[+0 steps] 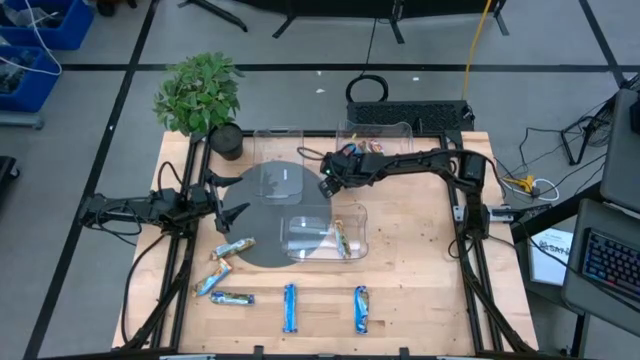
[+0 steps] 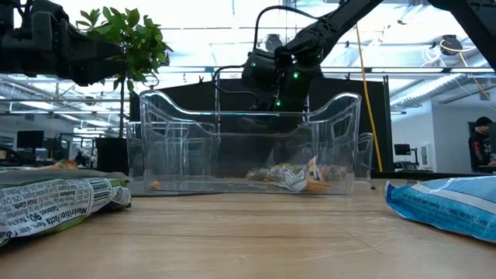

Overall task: Pick and place Granola Bars by type
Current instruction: Put the yellow granola bar into the bottom transparent bin

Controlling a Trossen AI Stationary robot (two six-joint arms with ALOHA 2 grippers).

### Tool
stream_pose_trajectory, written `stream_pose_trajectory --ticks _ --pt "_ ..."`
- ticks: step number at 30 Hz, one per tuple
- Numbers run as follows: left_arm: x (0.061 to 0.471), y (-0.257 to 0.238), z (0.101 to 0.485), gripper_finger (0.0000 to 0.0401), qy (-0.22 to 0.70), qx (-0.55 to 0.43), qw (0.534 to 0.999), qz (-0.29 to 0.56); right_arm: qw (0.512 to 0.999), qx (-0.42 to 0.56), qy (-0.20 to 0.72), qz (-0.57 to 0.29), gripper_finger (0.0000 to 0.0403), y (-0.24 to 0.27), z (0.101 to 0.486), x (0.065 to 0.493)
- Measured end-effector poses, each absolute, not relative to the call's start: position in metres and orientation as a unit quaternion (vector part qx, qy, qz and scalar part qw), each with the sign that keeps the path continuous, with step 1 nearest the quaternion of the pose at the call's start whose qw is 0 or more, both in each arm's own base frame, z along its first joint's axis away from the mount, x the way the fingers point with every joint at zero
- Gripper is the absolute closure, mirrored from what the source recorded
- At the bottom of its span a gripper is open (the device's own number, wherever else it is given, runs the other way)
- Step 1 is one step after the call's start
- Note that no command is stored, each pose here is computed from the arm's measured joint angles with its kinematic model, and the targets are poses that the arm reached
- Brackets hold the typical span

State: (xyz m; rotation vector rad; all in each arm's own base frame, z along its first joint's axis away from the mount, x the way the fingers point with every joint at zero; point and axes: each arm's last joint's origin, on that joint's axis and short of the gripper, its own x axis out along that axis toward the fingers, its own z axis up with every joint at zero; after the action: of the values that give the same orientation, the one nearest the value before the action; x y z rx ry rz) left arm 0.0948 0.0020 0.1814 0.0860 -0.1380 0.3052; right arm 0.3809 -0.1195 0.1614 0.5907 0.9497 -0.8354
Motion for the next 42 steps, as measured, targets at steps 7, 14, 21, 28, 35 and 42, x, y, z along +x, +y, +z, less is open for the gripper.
stream_pose_trajectory --ticks 7,14,21,28,35,42 --pt "0.095 0.002 0.181 0.0022 -0.069 0.043 0.985 0.152 0.766 0.274 0.440 -0.379 0.0189 -0.124 0.162 0.379" --pt "0.095 0.002 0.181 0.0022 -0.069 0.043 0.985 0.152 0.771 0.249 0.455 -0.370 0.0200 -0.125 0.158 0.380" --pt "0.095 0.002 0.181 0.0022 -0.069 0.043 0.985 0.152 0.759 0.237 0.483 -0.367 0.0203 -0.124 0.142 0.381" --pt "0.095 0.002 0.181 0.0022 -0.069 0.043 0.985 0.152 0.756 0.232 0.491 -0.366 0.0224 -0.124 0.141 0.380" --pt "0.095 0.002 0.181 0.0022 -0.069 0.043 0.985 0.152 0.760 0.214 0.503 -0.351 0.0338 -0.124 0.140 0.379" --pt "0.095 0.002 0.181 0.0022 -0.069 0.043 0.985 0.152 0.759 0.215 0.513 -0.338 0.0399 -0.123 0.139 0.379"
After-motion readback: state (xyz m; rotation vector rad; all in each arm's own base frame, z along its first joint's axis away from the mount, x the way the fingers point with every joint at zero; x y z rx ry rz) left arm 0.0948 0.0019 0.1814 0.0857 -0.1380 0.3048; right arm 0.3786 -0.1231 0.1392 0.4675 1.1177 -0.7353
